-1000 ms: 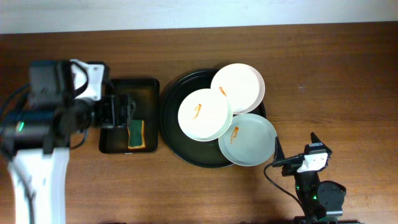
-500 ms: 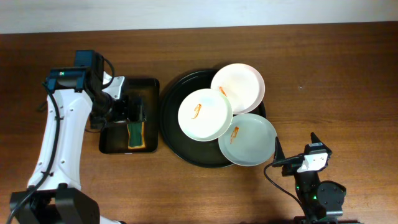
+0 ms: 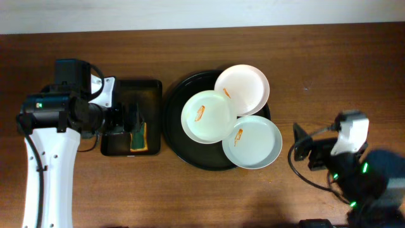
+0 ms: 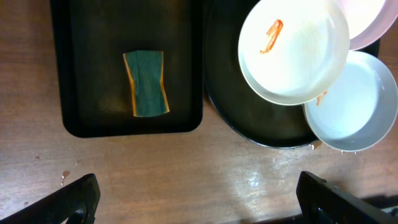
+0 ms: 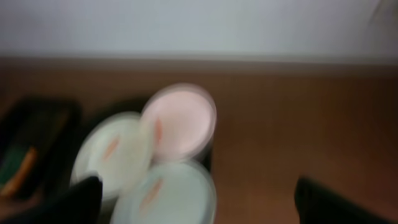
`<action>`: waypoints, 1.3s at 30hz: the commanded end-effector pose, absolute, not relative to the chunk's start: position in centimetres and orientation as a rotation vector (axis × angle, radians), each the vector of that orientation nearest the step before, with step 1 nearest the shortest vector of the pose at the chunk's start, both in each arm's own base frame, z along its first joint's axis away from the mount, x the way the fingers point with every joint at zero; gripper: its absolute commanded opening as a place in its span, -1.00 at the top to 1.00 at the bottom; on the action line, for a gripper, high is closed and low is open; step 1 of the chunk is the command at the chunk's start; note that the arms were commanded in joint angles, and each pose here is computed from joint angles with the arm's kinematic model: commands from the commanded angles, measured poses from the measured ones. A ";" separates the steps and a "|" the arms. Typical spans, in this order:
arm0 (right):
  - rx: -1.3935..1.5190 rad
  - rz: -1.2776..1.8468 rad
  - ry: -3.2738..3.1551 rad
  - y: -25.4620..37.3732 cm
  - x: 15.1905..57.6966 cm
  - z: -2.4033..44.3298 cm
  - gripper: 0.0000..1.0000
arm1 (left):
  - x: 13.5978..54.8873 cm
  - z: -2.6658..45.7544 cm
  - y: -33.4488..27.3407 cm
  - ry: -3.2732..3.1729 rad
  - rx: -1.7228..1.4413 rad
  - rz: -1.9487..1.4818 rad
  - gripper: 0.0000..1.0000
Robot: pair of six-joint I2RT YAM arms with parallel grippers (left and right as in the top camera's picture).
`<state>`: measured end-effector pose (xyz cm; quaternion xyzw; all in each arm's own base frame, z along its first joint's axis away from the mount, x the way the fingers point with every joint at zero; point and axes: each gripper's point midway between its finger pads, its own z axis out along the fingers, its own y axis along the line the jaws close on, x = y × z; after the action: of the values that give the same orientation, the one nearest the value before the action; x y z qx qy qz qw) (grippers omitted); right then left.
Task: Clean dirty plates on tray and stack at the side
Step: 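Move the left gripper over the sponge in the black rectangular tray, then reach the right gripper to the white plate's rim on the round tray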
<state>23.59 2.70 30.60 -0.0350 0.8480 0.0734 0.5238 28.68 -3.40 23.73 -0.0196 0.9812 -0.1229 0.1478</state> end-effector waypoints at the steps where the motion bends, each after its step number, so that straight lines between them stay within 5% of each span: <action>1: -0.098 0.290 2.248 4.0 25.7 33.7 -0.97 | 28.2 23.7 -3.4 2.831 -0.079 -0.355 -0.99; 7: -0.083 0.542 2.604 6.4 30.9 31.3 -0.97 | 28.2 23.6 -3.4 2.835 -0.080 -0.349 -0.99; 12: 0.011 0.692 2.914 9.7 33.4 22.4 -0.20 | 28.7 23.7 -3.4 2.816 -0.076 -0.347 -0.99; 14: -0.001 0.626 2.991 11.7 34.3 18.9 -0.12 | 28.7 23.7 -3.4 2.815 -0.076 -0.347 -0.99; 19: 0.046 0.379 3.003 14.3 36.4 13.4 -0.31 | 28.7 23.7 -3.4 2.816 -0.076 -0.346 -0.99; 21: 0.107 0.349 2.981 14.8 37.0 11.5 -0.60 | 28.7 23.7 -3.4 2.816 -0.076 -0.346 -0.99; 22: 0.106 0.381 2.946 15.2 37.7 11.1 -1.00 | 28.7 23.7 -3.4 2.815 -0.075 -0.346 -0.99; 25: 0.074 0.420 2.861 15.8 39.6 11.8 -0.97 | 28.7 23.7 -3.4 2.815 -0.075 -0.346 -0.99; 26: 0.044 0.416 2.853 15.7 39.8 11.9 -0.92 | 28.7 23.7 -3.4 2.815 -0.075 -0.346 -0.99; 27: 0.051 0.410 2.877 15.6 39.3 11.8 -0.05 | 28.7 23.7 -3.4 2.816 -0.076 -0.346 -0.99; 28: 0.067 0.400 2.909 15.4 38.5 11.4 0.31 | 28.7 23.7 -3.4 2.816 -0.076 -0.347 -0.99; 39: 0.079 0.268 2.935 15.6 36.3 5.3 0.35 | 28.8 23.8 -3.4 2.809 -0.075 -0.347 -0.98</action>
<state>36.46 16.82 6.03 0.0086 0.9880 0.1241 0.0917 28.92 -3.35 23.62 -0.0211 0.9807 -0.1217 0.1517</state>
